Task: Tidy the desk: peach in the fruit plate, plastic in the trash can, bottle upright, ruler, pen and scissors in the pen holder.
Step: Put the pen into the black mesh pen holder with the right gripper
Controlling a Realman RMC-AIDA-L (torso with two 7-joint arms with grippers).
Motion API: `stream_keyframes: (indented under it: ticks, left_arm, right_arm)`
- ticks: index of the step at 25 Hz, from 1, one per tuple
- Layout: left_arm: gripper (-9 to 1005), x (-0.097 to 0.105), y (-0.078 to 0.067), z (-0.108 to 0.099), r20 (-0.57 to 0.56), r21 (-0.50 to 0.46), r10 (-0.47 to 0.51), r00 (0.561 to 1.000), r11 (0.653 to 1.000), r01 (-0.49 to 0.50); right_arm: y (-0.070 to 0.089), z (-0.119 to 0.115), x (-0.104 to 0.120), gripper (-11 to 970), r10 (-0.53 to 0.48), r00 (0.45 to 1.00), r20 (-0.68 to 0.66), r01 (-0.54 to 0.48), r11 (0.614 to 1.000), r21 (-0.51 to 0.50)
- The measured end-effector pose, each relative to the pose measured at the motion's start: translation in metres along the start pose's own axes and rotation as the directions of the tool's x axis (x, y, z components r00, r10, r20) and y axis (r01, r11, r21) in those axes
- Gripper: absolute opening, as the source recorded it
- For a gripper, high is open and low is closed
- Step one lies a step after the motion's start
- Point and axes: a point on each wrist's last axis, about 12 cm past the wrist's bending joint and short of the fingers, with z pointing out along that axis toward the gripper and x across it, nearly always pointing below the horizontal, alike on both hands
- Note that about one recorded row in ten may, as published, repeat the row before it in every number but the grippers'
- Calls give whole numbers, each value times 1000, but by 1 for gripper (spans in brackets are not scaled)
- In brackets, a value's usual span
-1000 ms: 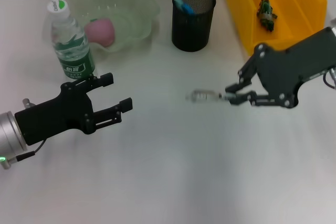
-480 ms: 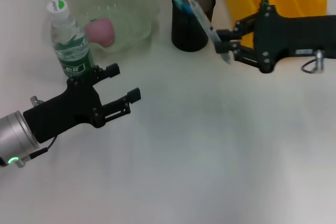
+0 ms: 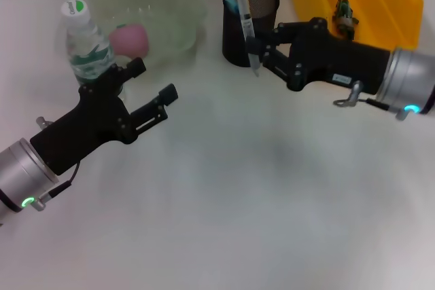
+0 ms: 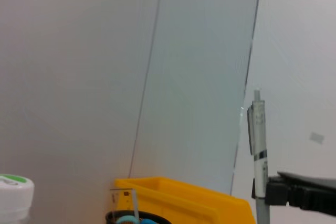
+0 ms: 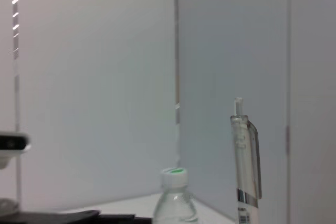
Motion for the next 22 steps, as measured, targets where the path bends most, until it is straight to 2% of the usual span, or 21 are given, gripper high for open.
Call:
stream_keyframes:
  ticks: [2,7,16,20,22]
  left_arm:
    - [802,1,-2,0,12,-14,-4,1000,1000,4]
    - [802,3,-4,1,10,-9,5,1000,1000,-5]
    - [802,2,-5,8,11,19,14,1000,1000,-14]
    - [802,2,-7,10,13,26,3,1000,1000,-4]
    - [802,3,-7,11,13,27,-2,1000,1000,1]
  right_arm:
    - [9,2,12,126,-1,1000,27,0,999,46]
    - [22,5,25,126,-14,999,45,10,995,99]
    - [19,18,26,126,-43,995,88,21,969,245]
    - [18,26,24,126,-73,991,109,35,947,319]
    - [14,29,21,127,-87,988,128,32,924,382]
